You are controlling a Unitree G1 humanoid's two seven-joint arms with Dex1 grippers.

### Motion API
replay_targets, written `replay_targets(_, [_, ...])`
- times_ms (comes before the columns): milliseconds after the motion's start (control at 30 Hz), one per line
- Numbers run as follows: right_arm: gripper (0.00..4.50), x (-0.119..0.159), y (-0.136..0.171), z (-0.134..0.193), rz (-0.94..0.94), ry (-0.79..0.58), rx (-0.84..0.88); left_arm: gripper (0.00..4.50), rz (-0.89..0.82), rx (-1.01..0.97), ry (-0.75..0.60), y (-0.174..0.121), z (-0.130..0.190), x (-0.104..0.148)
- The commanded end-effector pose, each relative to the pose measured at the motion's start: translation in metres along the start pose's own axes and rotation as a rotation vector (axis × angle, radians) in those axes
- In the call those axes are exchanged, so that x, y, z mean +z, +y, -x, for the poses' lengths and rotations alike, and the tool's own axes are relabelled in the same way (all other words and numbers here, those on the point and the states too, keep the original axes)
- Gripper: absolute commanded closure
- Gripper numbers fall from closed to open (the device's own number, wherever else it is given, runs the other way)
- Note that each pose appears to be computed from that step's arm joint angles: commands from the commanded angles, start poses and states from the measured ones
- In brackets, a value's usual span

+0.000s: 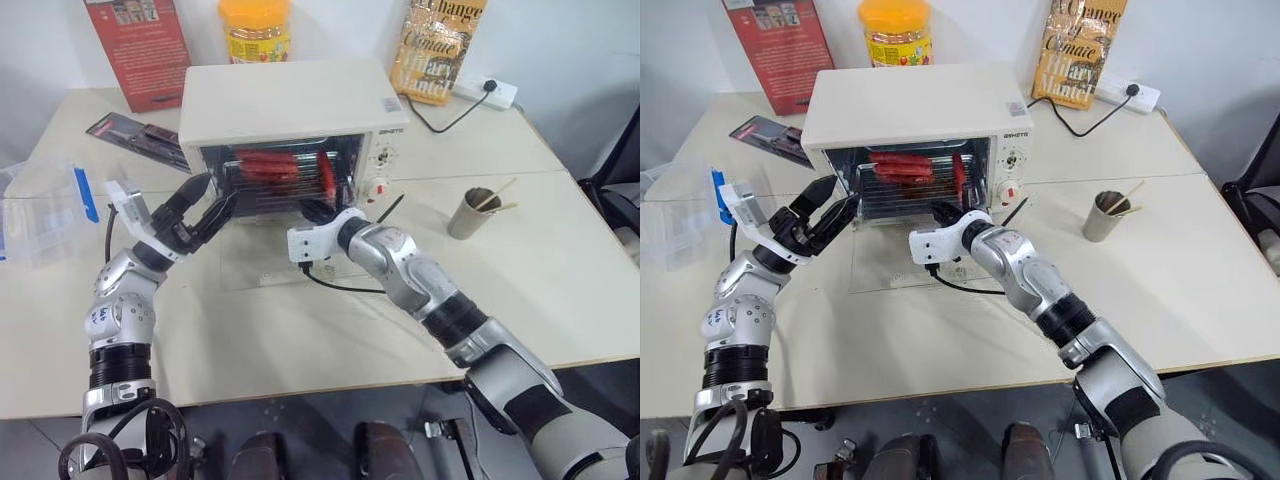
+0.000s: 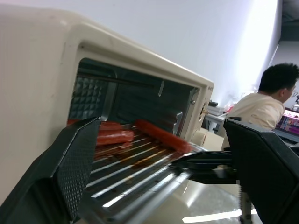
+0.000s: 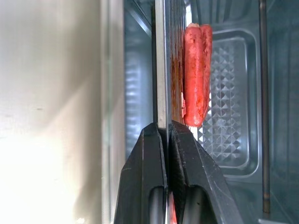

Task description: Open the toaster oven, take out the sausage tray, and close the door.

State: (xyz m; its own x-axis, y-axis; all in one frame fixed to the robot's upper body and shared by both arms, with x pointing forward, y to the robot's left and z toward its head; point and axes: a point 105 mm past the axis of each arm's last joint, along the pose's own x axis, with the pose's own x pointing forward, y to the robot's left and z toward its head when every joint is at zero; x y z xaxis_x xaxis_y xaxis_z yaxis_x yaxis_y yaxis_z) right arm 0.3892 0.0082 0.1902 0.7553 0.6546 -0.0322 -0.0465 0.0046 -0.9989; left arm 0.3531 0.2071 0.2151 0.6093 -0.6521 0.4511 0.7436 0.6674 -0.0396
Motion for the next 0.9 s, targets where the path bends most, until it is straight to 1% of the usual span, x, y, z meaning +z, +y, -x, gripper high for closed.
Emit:
replay_targets(33, [4.48,0.007,-0.019,0.01,0.037,-0.029,-0.078,0.0,-0.017,-0.017,0.016,-0.002,0.006,0.009])
replay_targets(133, [4.48,0.009,-0.015,0.017,0.04,-0.038,-0.078,0.0,-0.017,-0.017,0.046,-0.004,0.013,0.01])
replay_targets(367, [4.48,0.014,-0.017,0.03,0.05,-0.056,-0.098,0.0,-0.078,0.03,0.171,0.001,0.045,0.02])
replay_targets(567, [4.48,0.024,-0.03,0.039,0.015,-0.089,-0.122,0.0,-0.118,0.061,0.281,0.002,0.071,0.023])
replay_targets(667, [4.48,0.031,-0.03,0.046,0.018,-0.116,-0.117,0.0,-0.117,0.086,0.294,0.003,0.078,0.025])
replay_targets(900, [4.48,0.037,-0.017,0.059,0.011,-0.139,-0.078,0.0,-0.056,0.105,0.332,-0.005,0.081,0.013])
